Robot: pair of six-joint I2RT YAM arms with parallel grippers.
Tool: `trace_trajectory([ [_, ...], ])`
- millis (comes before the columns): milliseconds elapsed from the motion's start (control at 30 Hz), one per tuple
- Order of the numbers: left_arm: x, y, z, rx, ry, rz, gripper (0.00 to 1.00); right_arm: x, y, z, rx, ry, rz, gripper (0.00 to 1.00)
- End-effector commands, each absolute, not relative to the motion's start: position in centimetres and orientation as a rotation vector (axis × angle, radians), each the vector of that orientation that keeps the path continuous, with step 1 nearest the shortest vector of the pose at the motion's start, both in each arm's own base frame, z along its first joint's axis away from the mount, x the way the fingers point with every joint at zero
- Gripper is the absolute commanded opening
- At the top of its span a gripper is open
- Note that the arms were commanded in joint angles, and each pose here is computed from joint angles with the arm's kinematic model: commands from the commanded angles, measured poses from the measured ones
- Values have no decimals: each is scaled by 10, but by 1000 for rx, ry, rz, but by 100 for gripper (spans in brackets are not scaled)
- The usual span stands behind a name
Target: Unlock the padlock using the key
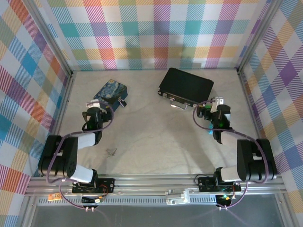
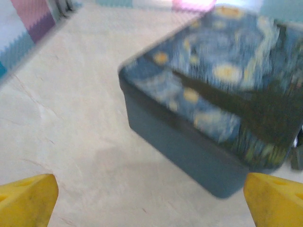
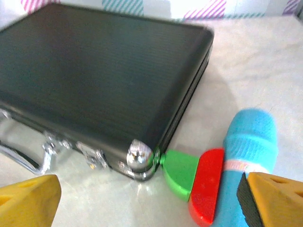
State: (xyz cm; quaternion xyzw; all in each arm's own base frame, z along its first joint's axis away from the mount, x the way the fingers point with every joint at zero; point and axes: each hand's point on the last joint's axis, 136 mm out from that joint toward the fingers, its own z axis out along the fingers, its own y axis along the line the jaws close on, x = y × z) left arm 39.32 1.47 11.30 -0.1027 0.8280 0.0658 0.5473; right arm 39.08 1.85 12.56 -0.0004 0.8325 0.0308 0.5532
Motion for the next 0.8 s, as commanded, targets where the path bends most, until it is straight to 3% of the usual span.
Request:
trace_trajectory([
  [0, 388, 26, 157, -370, 1937, 214, 100, 388, 18, 156, 37, 1985, 70, 99],
  [267, 335, 1, 168, -590, 2130, -33, 93, 356, 74, 172, 98, 2172, 307, 99],
  [600, 205, -35, 106, -752, 2540, -152, 77, 310, 162, 153, -162, 2401, 418, 99],
  [767, 170, -54, 76, -831, 2598, -201, 62, 302, 173, 140, -188, 2471, 436, 99],
])
